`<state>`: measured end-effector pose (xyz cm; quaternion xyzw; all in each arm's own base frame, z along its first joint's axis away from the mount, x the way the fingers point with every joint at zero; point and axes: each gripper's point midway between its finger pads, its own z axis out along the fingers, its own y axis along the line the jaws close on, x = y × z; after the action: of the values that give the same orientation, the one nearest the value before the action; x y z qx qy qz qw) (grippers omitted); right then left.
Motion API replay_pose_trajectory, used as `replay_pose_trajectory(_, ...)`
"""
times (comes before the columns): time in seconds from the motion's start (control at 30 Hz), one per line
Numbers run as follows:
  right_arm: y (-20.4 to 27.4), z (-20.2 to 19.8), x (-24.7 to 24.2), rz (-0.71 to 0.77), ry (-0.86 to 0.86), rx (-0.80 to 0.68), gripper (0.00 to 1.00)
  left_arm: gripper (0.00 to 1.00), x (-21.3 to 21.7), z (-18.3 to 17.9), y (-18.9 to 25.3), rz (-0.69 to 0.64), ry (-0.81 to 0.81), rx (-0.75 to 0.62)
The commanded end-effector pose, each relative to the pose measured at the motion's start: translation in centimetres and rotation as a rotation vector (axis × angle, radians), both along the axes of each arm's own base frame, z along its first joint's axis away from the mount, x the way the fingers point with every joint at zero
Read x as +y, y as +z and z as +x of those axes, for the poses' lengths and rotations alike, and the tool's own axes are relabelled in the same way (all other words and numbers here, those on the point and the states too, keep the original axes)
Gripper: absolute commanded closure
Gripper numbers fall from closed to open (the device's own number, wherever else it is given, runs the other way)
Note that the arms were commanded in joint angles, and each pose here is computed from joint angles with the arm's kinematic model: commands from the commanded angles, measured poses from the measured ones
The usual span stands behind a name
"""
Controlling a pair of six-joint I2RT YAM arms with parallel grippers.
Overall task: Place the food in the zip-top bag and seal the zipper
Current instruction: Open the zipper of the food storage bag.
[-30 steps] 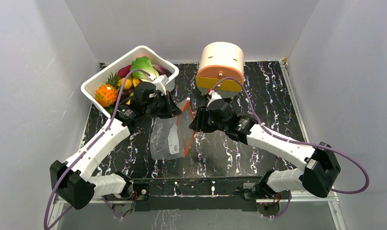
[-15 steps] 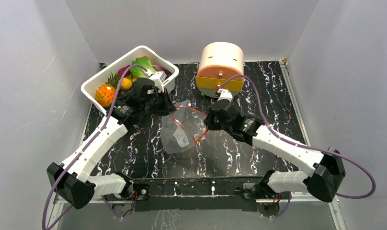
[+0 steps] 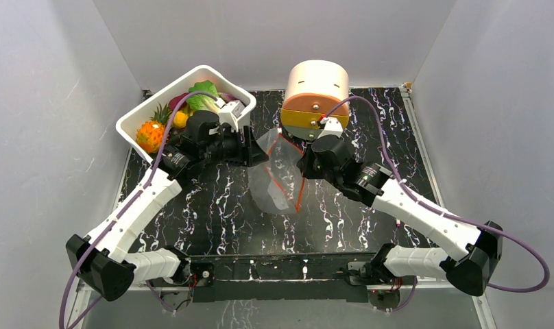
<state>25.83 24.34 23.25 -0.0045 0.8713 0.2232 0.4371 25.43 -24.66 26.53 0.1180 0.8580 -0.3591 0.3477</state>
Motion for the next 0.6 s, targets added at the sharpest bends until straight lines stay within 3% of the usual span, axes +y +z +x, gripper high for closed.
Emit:
replay_pose_trajectory(0.0,3.5,1.0,0.0,0.042,-0.028,-0.065,1.00,0.38,-1.9,-1.8,3.4,-0.157,-0.132,-0.052)
replay_pose_trajectory(0.23,4.2,1.2,1.9,0.136,-0.015,-0.047,1.00,0.23,-2.6,-1.5,2.6,-0.166,-0.164,-0.065)
replay_pose_trajectory(0.37,5.2,2.3,4.1,0.236,-0.008,-0.058,1.00,0.20,-3.3,-0.9,2.6,-0.164,-0.181,-0.107)
replay_pose_trajectory(0.57,6.0,2.8,6.0,0.293,0.027,-0.056,1.00,0.19,-2.9,1.1,0.6,-0.045,-0.117,-0.114)
